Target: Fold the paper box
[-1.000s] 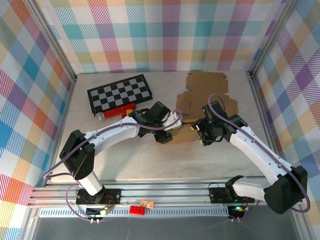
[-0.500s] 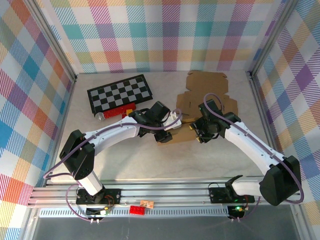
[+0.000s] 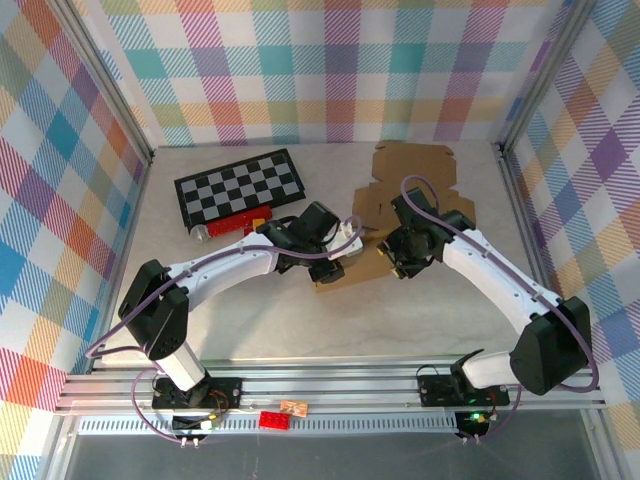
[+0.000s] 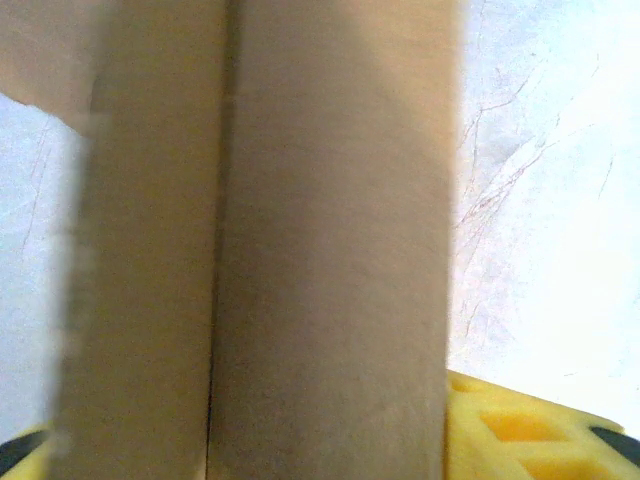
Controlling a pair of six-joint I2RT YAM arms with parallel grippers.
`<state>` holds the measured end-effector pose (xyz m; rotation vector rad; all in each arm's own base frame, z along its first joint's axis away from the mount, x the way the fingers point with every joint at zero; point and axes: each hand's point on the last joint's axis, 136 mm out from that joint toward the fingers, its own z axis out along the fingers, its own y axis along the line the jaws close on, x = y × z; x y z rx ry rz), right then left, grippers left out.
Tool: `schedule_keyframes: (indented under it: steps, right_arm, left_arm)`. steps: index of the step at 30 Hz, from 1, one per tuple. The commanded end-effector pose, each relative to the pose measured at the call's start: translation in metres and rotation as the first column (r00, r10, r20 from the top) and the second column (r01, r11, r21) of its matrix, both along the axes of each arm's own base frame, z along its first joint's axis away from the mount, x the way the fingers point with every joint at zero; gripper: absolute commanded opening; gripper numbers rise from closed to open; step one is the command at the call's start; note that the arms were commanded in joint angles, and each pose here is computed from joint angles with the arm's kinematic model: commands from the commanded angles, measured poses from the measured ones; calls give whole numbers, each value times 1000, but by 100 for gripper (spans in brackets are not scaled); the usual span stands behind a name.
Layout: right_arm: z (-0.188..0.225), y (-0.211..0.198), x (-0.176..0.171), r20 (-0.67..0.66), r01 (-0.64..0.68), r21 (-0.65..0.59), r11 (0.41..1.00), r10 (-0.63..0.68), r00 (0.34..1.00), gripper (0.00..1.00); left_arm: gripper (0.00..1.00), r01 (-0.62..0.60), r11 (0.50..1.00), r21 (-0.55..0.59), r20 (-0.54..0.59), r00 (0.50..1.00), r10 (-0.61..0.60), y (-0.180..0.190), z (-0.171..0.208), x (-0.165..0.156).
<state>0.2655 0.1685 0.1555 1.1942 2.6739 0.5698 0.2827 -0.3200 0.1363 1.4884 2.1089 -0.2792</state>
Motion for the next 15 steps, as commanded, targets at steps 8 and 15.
schedule_keyframes:
  steps: [8,15]
  right_arm:
    - [95,-16,48,370,-565,-464,682,729,577,45]
    - [78,-13,48,250,-725,-548,417,909,334,41]
  left_arm:
    - [46,19,998,-54,55,998,-16,8,28,2]
    - [43,41,998,-42,37,999,-40,15,27,-3]
